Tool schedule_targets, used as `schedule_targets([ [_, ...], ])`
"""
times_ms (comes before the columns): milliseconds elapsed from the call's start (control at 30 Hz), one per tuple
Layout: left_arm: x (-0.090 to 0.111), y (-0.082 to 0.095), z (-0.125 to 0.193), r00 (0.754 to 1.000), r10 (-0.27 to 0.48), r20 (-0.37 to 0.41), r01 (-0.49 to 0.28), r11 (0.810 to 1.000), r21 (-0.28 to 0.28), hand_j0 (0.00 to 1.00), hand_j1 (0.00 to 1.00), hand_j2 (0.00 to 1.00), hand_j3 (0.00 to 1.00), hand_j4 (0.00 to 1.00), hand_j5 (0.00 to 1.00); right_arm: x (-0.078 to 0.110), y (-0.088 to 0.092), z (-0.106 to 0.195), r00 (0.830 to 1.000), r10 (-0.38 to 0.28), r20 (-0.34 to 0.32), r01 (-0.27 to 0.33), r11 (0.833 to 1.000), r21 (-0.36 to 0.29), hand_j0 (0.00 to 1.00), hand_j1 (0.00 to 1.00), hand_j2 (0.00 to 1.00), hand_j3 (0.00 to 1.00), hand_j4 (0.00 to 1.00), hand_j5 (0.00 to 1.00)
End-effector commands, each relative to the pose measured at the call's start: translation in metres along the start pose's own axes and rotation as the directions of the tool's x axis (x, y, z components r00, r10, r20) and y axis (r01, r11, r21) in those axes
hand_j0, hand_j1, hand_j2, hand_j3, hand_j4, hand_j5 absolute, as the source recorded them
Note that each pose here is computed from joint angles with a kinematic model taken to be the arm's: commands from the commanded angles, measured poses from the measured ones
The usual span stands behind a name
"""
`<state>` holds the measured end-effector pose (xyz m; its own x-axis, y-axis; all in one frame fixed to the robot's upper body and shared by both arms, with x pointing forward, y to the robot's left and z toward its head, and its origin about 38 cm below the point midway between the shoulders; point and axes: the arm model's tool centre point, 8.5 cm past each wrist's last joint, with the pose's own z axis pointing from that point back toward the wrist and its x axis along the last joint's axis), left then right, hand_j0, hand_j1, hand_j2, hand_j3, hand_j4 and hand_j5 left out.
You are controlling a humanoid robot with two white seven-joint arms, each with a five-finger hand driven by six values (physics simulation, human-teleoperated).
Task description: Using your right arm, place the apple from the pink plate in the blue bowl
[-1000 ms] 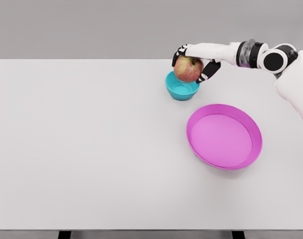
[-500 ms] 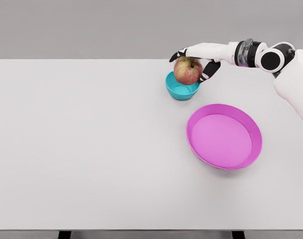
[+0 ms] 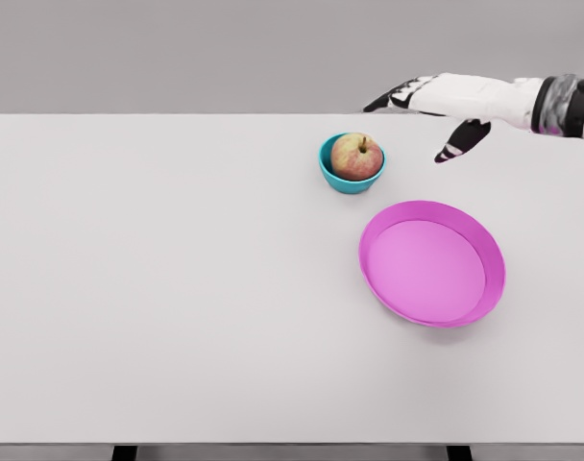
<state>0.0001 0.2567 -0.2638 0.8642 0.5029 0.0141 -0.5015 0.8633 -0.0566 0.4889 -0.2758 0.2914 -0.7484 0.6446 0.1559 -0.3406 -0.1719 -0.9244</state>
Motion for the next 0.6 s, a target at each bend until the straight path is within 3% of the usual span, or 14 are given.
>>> schedule_targets([
  [0,0.000,0.000,0.000,1.000,0.000,0.000,0.000,1.000,0.000,1.00,1.00,1.00,1.00,1.00,1.00,0.023,-0.018,0.056,0.996,0.083,0.016,-0.083,0.997,-0.002,1.00,1.00,1.00,1.00,1.00,1.00],
  [167,0.000,0.000,0.000,1.000,0.000,0.000,0.000,1.000,0.000,1.00,1.00,1.00,1.00,1.00,1.00,0.028,0.007,0.053,0.998,0.051,0.039,-0.052,0.998,0.032,1.00,1.00,1.00,1.00,1.00,1.00],
  [333,0.000,0.000,0.000,1.000,0.000,0.000,0.000,1.000,0.000,1.00,1.00,1.00,1.00,1.00,1.00,0.022,0.002,0.068,0.999,0.024,0.023,-0.023,0.998,-0.060,1.00,1.00,1.00,1.00,1.00,1.00],
  [567,0.000,0.000,0.000,1.000,0.000,0.000,0.000,1.000,0.000,1.00,1.00,1.00,1.00,1.00,1.00,0.023,0.006,0.067,1.000,0.015,0.021,-0.014,0.998,-0.053,1.00,1.00,1.00,1.00,1.00,1.00],
])
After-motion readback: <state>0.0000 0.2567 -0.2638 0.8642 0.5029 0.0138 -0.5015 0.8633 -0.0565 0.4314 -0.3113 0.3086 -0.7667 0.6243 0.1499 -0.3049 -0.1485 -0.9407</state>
